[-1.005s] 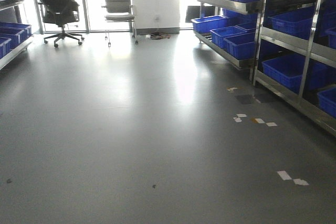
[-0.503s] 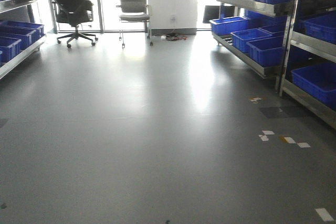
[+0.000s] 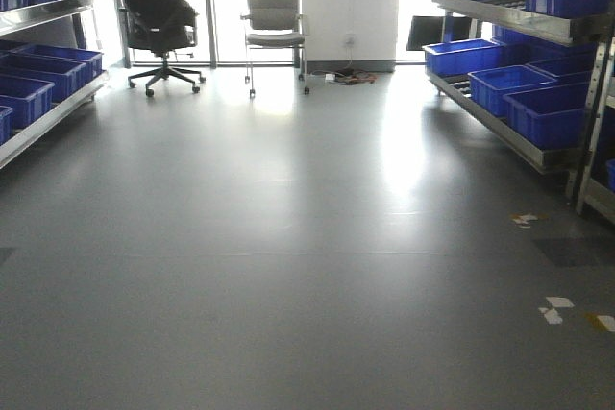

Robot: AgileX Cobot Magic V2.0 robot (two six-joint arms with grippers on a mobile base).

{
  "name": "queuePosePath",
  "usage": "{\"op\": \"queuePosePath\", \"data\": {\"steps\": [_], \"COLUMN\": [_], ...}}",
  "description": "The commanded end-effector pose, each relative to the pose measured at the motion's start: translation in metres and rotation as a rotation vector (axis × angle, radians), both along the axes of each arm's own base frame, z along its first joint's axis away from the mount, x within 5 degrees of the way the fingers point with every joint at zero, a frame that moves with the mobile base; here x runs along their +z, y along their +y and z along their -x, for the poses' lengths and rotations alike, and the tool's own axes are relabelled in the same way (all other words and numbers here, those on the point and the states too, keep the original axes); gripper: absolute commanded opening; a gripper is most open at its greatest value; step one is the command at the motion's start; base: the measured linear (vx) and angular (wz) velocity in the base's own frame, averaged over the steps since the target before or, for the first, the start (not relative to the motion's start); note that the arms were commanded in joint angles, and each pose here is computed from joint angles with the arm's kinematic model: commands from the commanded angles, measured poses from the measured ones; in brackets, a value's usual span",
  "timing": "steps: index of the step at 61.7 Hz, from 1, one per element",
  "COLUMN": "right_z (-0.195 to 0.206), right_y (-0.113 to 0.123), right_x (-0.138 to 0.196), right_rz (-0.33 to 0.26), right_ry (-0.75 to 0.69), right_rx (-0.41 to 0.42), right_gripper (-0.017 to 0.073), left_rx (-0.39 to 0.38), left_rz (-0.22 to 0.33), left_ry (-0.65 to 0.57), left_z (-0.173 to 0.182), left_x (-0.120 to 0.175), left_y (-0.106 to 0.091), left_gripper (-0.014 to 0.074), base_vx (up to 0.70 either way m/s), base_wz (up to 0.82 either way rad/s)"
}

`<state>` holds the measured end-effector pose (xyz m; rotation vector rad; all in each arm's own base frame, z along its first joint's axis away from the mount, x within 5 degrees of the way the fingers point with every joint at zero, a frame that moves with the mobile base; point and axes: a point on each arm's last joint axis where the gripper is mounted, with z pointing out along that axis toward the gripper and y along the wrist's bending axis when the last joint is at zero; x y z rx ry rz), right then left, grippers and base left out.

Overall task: Pick red cube and place on left shelf
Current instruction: 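Drive forward across the floor holding the red cube in the right gripper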

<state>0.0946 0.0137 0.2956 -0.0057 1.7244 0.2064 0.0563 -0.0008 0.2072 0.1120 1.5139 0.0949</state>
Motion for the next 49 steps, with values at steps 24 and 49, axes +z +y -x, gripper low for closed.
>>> {"op": "queuePosePath", "data": {"steps": [24, 49], "right_z": [-0.0004, -0.0004], "right_y": [0.0002, 0.0002], "right_x": [0.0177, 0.0177], "right_rz": [0.002, 0.002], "right_ry": [-0.116, -0.116], "right_rx": [0.004, 0.004], "right_gripper": [0.0057, 0.0057], "left_rx": [-0.004, -0.004], "left_rz": [0.005, 0.005], "left_ry": [-0.069, -0.069], "left_z": [-0.0003, -0.0003], "left_x": [0.0008, 0.0008], "left_y": [-0.0001, -0.0001], "left_gripper": [0.0106, 0.0106], "base_vx": [0.61, 0.61], "base_wz": [0.15, 0.24]}}
